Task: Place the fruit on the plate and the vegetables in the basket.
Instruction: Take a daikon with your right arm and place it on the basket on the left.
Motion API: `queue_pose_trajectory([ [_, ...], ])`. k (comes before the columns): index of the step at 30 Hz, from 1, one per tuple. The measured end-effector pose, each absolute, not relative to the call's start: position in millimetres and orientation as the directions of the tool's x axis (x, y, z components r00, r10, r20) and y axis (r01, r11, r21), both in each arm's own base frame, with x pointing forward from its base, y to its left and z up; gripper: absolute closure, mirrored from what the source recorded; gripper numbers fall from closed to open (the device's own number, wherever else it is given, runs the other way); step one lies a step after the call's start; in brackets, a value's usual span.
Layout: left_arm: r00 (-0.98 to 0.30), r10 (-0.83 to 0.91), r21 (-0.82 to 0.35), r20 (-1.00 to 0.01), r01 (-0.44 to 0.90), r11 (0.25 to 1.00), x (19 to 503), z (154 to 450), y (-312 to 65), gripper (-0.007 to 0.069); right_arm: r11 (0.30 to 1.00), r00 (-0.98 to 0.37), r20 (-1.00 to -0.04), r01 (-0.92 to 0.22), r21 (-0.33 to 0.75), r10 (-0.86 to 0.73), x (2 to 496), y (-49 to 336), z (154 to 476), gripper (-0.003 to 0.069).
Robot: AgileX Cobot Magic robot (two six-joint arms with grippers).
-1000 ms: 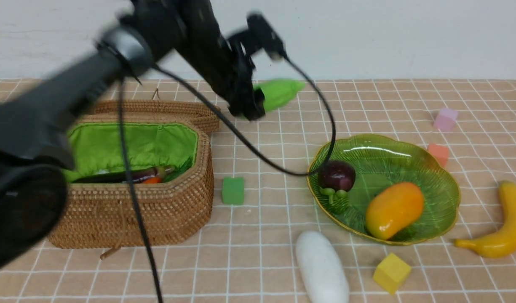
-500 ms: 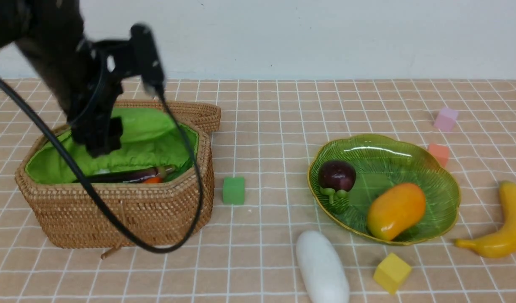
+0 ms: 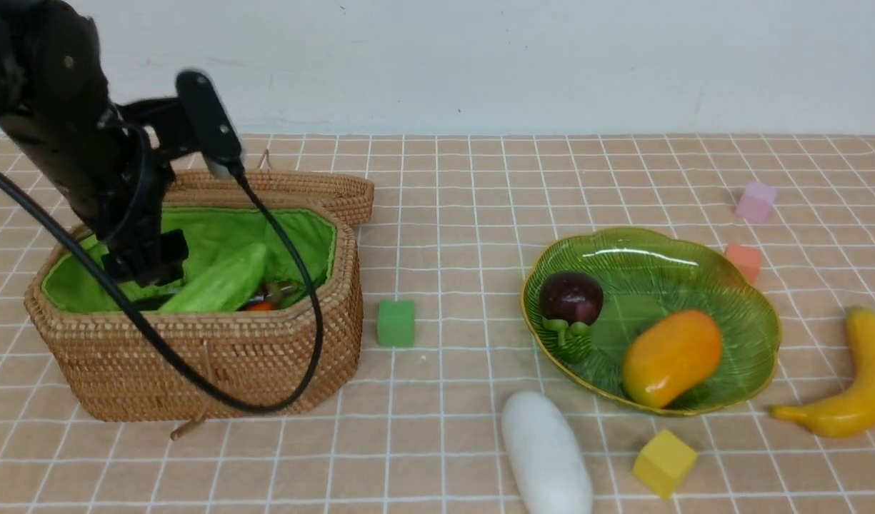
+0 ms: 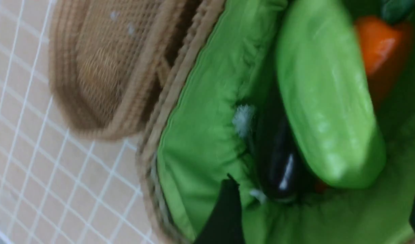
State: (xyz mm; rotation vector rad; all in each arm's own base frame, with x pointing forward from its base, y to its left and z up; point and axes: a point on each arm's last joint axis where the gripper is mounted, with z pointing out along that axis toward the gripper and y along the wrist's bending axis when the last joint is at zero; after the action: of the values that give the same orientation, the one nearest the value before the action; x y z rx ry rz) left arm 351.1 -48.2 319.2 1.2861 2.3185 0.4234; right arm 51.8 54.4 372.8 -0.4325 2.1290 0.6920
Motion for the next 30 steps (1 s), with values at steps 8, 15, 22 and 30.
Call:
queue_pose_trajectory([
  [8,-0.674,0.408,0.165,-0.615,0.396,0.903,285,389,-63,0.0379,0.797,-0.73,-0.662,-0.498,0.343,-0.17,105,72,373,0.0473],
  [15,-0.65,0.343,0.041,-0.678,0.433,0.901,208,390,-84,0.0638,0.797,-0.844,-0.484,-0.45,0.404,-0.231,151,95,357,0.0473],
  [22,-0.551,0.273,-0.085,-0.788,0.536,0.84,124,351,-85,0.0638,0.823,-0.862,-0.359,-0.473,0.314,-0.359,195,171,314,0.0453],
  [30,-0.425,0.194,-0.099,-0.884,0.576,0.811,78,343,-60,0.0638,0.912,-0.902,-0.268,-0.384,0.142,-0.338,251,207,251,0.0208],
])
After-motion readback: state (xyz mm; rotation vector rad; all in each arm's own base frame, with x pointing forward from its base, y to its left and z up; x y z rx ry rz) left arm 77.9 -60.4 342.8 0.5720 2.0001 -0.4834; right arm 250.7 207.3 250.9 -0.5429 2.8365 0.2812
